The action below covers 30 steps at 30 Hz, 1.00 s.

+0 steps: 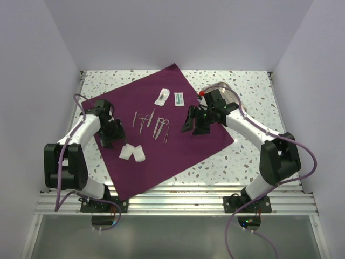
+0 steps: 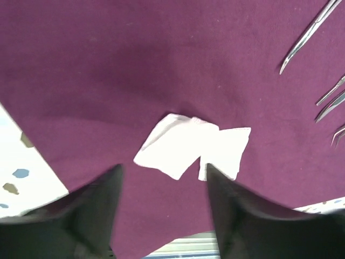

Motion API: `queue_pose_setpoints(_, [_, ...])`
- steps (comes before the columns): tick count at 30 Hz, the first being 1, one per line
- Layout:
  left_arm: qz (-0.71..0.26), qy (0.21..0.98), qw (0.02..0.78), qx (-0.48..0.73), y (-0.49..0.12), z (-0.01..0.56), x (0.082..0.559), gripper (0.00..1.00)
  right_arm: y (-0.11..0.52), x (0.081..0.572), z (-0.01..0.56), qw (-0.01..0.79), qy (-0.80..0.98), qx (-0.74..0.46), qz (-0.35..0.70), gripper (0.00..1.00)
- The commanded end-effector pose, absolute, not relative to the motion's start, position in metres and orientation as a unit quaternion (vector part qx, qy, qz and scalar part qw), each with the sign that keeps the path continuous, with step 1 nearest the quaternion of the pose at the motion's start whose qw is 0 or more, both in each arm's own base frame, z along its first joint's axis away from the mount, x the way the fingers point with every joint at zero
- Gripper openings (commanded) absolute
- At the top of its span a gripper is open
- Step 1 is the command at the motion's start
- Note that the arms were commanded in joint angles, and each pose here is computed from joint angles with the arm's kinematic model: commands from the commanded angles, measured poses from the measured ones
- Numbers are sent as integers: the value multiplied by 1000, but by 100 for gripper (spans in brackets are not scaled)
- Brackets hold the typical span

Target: Prepare the surgical pack

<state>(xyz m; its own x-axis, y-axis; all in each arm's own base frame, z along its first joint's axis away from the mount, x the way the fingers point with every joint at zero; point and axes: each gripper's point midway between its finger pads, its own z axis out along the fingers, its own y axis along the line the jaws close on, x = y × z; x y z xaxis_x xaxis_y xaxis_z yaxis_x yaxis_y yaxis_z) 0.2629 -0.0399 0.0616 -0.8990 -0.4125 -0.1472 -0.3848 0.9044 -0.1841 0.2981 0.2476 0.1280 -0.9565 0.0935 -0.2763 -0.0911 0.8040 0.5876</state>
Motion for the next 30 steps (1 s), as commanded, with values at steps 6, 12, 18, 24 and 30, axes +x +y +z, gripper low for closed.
queue_pose_setpoints(6, [-102,968,130,-189,-46,72,257,68,255,305,140,158,930,-17,330,68])
queue_pose_setpoints(12, [-144,965,131,-175,-59,64,248,65,253,300,138,156,931,-17,331,68])
queue_pose_setpoints(18, [-172,959,163,-158,-67,67,266,49,258,295,132,145,931,-24,334,67])
queue_pose_setpoints(24, [-174,956,211,-104,-65,77,294,41,263,293,133,142,930,-34,336,68])
queue_pose_setpoints(30, [-162,960,221,-56,-61,68,306,52,262,292,134,142,931,-38,334,68])
